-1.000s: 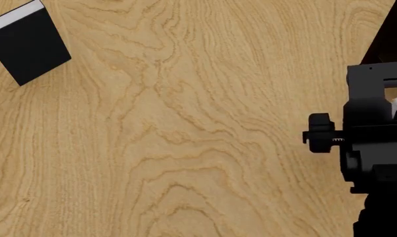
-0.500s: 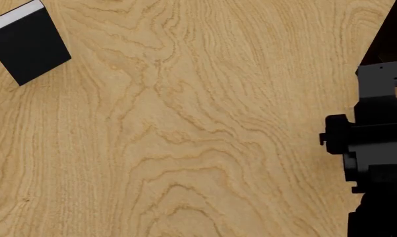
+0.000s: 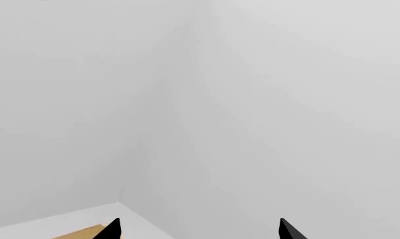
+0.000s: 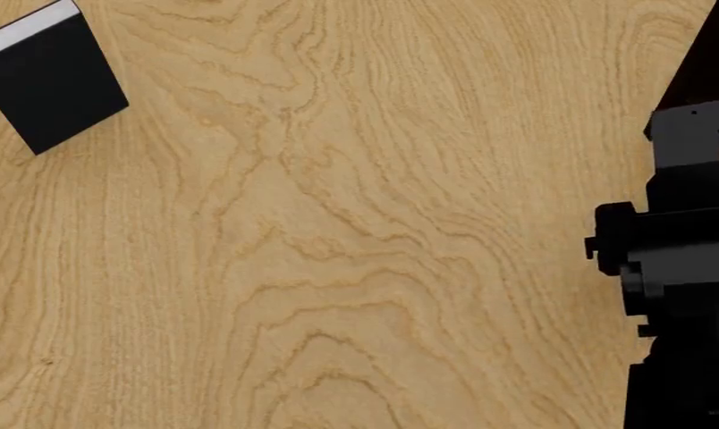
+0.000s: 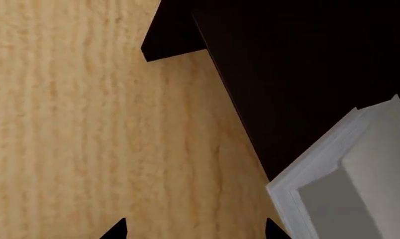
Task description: Pick up the book on the right and place it on the cabinet shelf.
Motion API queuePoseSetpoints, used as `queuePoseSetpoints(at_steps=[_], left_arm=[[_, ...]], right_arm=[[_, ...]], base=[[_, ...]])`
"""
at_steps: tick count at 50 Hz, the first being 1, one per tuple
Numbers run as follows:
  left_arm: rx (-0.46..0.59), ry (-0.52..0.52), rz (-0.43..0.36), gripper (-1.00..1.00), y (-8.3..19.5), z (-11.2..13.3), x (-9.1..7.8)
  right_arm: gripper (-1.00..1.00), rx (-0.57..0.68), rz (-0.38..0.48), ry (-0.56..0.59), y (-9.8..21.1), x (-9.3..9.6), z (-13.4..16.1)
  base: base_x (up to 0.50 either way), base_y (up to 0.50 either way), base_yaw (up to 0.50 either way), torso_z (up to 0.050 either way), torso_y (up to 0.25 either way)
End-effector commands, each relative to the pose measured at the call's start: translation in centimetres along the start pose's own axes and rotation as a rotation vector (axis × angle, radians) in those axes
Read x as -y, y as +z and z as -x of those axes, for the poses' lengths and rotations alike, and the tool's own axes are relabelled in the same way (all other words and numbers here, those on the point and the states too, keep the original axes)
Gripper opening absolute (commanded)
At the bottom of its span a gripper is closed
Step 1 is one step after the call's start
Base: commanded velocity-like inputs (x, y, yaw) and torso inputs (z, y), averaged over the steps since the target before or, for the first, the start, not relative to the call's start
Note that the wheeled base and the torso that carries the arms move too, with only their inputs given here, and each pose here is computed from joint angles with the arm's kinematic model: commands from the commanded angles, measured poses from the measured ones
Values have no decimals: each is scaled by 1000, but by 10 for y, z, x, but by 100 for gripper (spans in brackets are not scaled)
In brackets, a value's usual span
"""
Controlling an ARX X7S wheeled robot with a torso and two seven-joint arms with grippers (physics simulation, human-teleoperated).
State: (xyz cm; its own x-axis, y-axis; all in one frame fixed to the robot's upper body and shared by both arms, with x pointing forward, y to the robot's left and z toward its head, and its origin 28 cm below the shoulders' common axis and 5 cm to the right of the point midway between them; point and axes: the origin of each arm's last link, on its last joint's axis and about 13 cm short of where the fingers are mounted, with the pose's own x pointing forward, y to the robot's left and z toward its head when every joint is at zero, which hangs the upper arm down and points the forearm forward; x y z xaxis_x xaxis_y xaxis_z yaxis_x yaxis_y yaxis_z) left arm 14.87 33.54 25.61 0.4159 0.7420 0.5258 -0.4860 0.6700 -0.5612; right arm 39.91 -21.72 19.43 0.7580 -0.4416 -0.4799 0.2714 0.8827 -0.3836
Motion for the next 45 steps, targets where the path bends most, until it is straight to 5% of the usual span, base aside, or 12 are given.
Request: queuePoseSetpoints(at_steps=[1,45], left_arm=[[3,-5,-4,100,1,0,1],[18,-22,-15,100,2,1,2]], right_arm=[[100,16,64,-66,8,9,3],[100,-55,-13,-196,7,28,6]], base=[[0,0,0,0,0],[0,-1,-2,0,0]])
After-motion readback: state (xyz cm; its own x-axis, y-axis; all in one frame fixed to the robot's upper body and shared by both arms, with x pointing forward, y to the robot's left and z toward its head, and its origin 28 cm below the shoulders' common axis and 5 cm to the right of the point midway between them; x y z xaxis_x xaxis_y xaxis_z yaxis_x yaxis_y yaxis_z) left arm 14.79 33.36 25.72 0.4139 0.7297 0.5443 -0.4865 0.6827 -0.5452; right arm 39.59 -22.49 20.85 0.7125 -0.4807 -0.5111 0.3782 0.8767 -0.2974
